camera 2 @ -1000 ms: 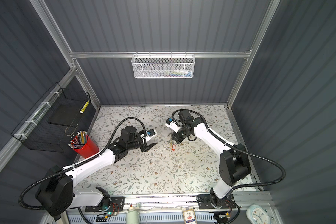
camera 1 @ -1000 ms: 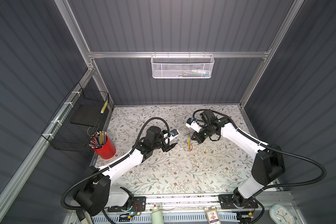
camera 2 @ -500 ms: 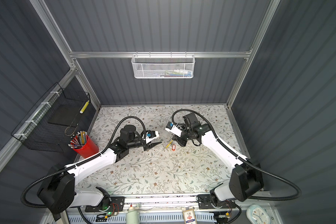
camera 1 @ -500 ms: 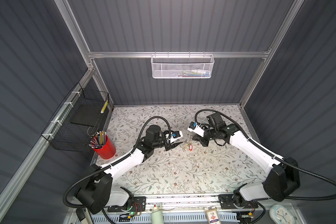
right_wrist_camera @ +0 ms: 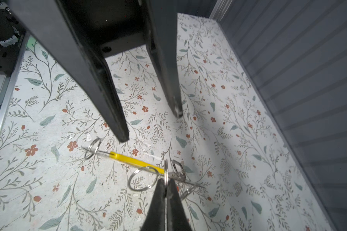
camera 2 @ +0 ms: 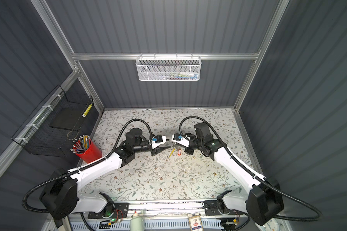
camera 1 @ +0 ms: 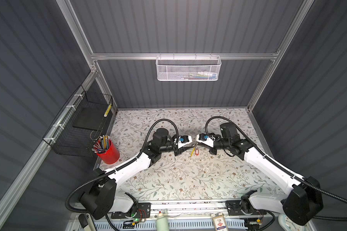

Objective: Put the keys on the keyring

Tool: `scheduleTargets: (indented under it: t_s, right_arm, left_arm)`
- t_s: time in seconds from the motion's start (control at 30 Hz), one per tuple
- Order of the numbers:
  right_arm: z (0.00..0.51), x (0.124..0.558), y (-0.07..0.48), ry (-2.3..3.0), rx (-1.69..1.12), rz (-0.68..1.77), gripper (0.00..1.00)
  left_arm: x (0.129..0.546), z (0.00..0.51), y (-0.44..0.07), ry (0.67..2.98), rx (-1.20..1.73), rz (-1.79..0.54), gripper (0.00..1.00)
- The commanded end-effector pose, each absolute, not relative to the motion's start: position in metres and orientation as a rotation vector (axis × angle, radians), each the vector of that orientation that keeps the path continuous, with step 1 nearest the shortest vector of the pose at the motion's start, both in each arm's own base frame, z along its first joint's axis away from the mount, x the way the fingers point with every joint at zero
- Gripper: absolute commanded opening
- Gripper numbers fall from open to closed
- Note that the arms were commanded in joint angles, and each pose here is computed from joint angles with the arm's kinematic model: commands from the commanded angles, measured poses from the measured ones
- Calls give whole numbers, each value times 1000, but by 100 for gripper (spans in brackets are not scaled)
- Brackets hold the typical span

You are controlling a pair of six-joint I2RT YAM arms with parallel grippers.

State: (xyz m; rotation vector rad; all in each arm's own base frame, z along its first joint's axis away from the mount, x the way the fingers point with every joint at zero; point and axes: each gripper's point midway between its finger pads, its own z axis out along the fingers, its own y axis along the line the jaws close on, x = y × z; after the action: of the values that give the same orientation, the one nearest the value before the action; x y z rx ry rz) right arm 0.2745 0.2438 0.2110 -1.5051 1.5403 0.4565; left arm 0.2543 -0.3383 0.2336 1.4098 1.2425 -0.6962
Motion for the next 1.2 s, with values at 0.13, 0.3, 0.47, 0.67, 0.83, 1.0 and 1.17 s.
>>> scheduleTargets:
  t_s: [0.13, 0.3, 0.47, 0.67, 0.83, 1.0, 1.17]
  right_arm:
    - [230, 261, 251, 1362, -1530, 483, 0]
    - [232, 257, 252, 1343, -1542, 500, 0]
    - [234, 255, 252, 1332, -1551, 504, 0]
    - [239, 254, 252, 1327, -1534, 510, 0]
    - [238, 267, 239, 1410, -1398, 510, 23]
    - [251, 269, 219, 1391, -1218, 529, 33]
    - [263, 267, 214, 1381, -1164, 566, 31]
  left_arm:
    - [258, 244, -353, 1198, 1436, -654, 35]
    - [258, 241, -357, 1205, 1459, -632, 26]
    - [257, 239, -359, 1206, 1481, -629, 14]
    - [254, 239, -362, 1206, 1506, -643, 0]
    - [249, 258, -365, 1166, 1448, -747, 0]
    - [251, 275, -362, 1123, 1361, -887, 0]
    - [248, 285, -368, 1082, 1343, -983, 0]
